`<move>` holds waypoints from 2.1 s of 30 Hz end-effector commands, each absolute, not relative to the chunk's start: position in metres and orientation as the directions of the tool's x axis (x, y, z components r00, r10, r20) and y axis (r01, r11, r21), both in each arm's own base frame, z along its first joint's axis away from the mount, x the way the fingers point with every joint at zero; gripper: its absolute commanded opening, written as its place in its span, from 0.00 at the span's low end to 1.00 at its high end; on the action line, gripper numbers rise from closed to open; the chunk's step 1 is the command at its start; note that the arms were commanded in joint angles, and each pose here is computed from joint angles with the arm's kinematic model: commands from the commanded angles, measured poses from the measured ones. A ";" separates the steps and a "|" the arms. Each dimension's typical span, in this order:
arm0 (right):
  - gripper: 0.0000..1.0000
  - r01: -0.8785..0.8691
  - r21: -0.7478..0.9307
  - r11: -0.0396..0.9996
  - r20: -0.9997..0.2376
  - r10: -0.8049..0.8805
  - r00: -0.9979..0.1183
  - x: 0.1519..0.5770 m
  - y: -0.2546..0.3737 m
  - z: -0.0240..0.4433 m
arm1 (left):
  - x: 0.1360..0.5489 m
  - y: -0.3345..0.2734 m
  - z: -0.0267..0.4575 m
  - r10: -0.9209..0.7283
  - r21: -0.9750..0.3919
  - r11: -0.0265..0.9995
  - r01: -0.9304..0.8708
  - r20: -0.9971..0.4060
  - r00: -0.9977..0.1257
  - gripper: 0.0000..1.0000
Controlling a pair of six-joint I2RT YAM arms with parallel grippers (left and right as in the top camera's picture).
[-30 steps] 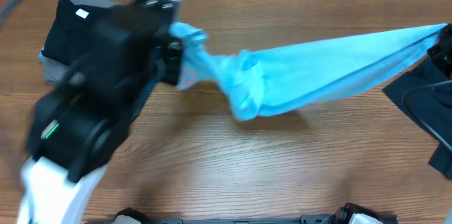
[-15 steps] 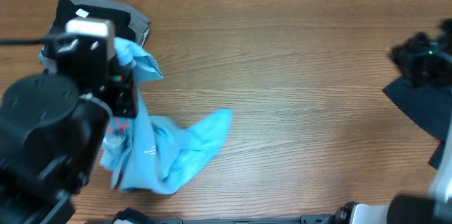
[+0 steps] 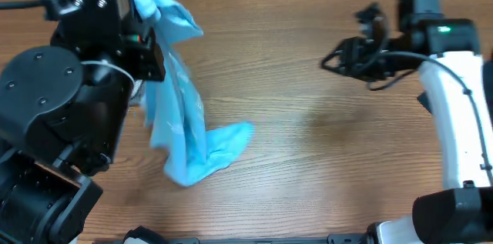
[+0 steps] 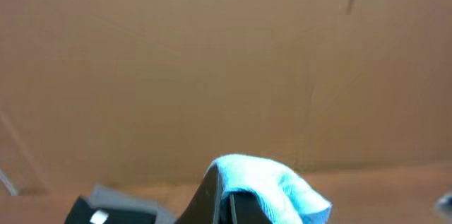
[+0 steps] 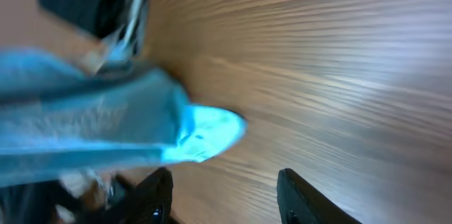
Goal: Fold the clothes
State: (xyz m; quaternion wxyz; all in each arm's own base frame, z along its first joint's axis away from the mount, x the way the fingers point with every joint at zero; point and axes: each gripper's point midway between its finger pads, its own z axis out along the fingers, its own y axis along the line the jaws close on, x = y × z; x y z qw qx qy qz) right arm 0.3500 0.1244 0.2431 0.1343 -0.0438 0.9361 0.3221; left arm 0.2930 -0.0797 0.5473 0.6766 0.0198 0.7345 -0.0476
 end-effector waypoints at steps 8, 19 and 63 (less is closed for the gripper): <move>0.52 -0.546 0.528 0.650 -0.447 -0.334 -0.830 0.307 0.238 0.263 | 0.280 -0.073 0.629 -0.131 -0.107 0.987 0.116 -0.966 0.221 0.04; 0.43 -0.775 0.497 0.390 -0.529 -0.571 -0.628 0.250 0.295 0.257 | 0.270 -0.059 0.663 -0.168 -0.151 0.986 0.074 -0.917 0.362 0.06; 0.71 0.168 0.431 0.886 -0.172 0.264 -0.949 0.347 0.158 0.194 | 0.351 -0.131 0.302 0.397 0.208 0.918 0.339 -0.506 -0.765 0.91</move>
